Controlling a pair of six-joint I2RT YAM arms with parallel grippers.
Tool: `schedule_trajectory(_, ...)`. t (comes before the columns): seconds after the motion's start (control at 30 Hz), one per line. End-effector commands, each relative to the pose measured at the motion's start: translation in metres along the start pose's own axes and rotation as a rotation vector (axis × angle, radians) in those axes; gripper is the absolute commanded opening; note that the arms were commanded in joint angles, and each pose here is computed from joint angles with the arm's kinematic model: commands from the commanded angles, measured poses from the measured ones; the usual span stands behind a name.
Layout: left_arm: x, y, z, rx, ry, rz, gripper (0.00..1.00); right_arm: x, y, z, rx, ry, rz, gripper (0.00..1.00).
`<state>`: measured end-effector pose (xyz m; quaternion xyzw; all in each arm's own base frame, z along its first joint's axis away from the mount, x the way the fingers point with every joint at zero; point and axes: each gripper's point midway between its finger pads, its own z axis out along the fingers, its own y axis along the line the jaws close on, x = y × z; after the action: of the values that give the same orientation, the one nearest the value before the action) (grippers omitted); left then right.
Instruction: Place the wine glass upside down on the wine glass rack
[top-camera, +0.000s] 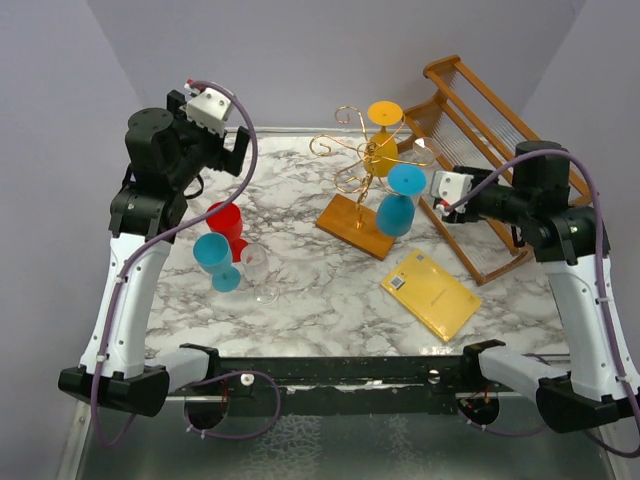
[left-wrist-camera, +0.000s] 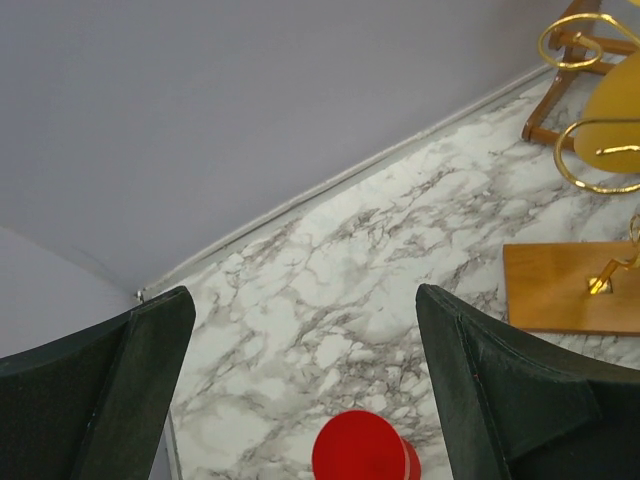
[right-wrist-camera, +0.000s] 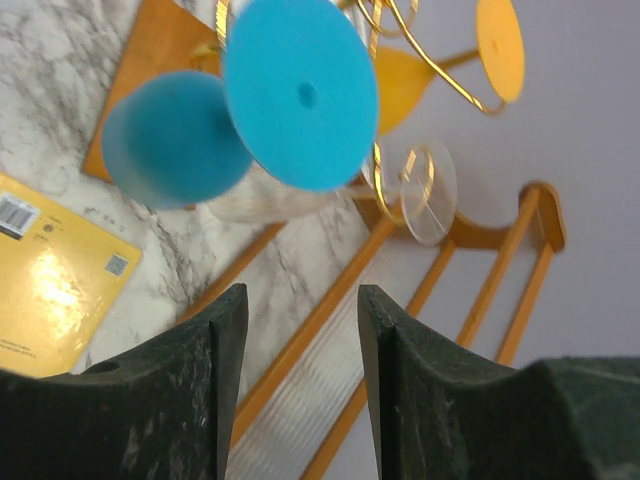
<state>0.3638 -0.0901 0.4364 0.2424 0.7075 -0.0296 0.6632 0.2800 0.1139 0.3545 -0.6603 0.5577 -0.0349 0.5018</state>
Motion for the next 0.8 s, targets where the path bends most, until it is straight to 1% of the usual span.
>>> schedule_trajectory(0.0, 0.021, 0.001, -0.022, -0.023, 0.060, -0.061, 0.96, 0.024, -0.027, -0.027, 0.204, 0.115, 0.154, 0.50)
schedule_trajectory(0.07, 0.035, -0.001, -0.028, -0.018, 0.100, -0.082, 0.96, 0.031, -0.034, -0.036, 0.258, 0.136, 0.217, 0.54)
schedule_trajectory(0.1, 0.041, 0.000, -0.031, -0.024, 0.119, -0.096, 0.96, 0.034, -0.038, -0.040, 0.286, 0.142, 0.243, 0.60)
schedule_trajectory(0.13, 0.048, 0.002, -0.034, -0.035, 0.136, -0.111, 0.96, 0.036, -0.042, -0.044, 0.313, 0.145, 0.269, 0.64)
schedule_trajectory(0.2, 0.063, 0.006, -0.040, -0.056, 0.175, -0.154, 0.96, 0.040, -0.051, -0.049, 0.362, 0.150, 0.318, 0.69)
schedule_trajectory(0.33, 0.091, -0.005, -0.045, -0.013, 0.238, -0.250, 0.96, 0.046, -0.069, -0.053, 0.430, 0.142, 0.409, 0.79)
schedule_trajectory(0.4, 0.099, -0.014, -0.047, 0.031, 0.257, -0.261, 0.96, 0.046, -0.077, -0.054, 0.439, 0.121, 0.448, 0.80)
schedule_trajectory(0.57, 0.118, -0.036, -0.053, 0.201, 0.371, -0.178, 0.95, 0.046, -0.087, -0.057, 0.417, 0.064, 0.511, 0.80)
schedule_trajectory(0.7, 0.125, -0.046, -0.065, 0.326, 0.426, -0.052, 0.94, 0.048, -0.089, -0.060, 0.381, 0.031, 0.536, 0.82)
schedule_trajectory(0.77, 0.131, -0.057, -0.078, 0.421, 0.466, -0.001, 0.93, 0.044, -0.090, -0.058, 0.352, -0.015, 0.556, 0.82)
